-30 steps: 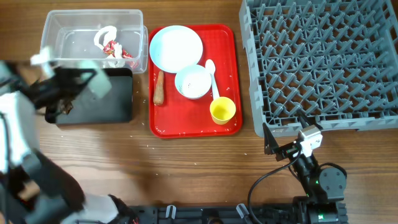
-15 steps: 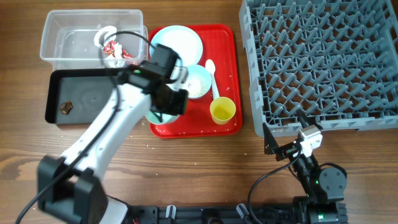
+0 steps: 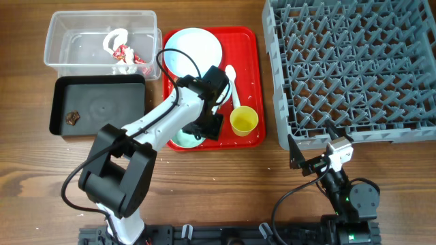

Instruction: Sort waste into correct bins and load items into the dishwasher rack

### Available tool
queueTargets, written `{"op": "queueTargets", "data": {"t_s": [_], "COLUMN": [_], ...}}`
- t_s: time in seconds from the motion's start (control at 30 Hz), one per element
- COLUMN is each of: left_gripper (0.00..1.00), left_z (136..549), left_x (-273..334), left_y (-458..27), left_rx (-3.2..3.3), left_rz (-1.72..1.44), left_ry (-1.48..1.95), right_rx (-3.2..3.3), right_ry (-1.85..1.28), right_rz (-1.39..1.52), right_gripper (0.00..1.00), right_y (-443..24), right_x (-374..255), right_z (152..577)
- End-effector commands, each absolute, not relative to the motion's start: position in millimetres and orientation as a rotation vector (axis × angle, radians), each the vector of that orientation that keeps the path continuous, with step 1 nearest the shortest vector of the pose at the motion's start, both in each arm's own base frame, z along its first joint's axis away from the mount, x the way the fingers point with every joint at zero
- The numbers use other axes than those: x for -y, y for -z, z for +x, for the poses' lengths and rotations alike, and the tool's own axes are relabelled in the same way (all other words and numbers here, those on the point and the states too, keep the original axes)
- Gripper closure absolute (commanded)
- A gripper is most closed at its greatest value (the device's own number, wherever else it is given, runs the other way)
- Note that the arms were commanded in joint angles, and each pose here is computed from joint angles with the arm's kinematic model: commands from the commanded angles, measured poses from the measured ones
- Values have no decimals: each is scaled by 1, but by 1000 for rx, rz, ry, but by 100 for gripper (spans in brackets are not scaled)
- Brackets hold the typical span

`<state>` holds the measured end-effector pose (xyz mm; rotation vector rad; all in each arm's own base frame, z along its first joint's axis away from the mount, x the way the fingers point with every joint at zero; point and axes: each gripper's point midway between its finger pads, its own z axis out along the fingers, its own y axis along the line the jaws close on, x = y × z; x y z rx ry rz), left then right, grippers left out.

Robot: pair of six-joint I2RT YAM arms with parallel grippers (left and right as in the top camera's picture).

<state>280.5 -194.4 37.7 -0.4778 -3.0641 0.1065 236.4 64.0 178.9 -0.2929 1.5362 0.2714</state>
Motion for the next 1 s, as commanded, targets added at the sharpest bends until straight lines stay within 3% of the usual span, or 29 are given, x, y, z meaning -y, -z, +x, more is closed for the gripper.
{"op": "queueTargets", "data": {"t_s": [0.0,0.13,0.3,0.5,0.8,0.97], "left_gripper": [38,27,25,35,39,66], "left_z": [316,346,373,390,401,401], "left_x": [214,233,252,252,258,255], "left_y": [-83,-119,-114,-81,-39,-22], "left_rx": [3185,3306,3326,3295,3273,3252], "left_rz": [-497,-545,-942,-1006,-993,-973], "left_ry": [-184,-285,-316,-281,-263,-224], "right_rx": [-1524,-1524,-1524,-1524,-1524,-1524], "right_ry": [-300,-300,-300,-300,-300,-300], "right_rz": [-305,-305,-305,-305,-305,-305], "right_gripper": [0,0,0,0,0,0], "right_y": [-181,-181,-181,-181,-181,-181], "right_x": [-69,-69,-69,-69,-69,-69], "right_z": [234,234,234,234,234,234]}}
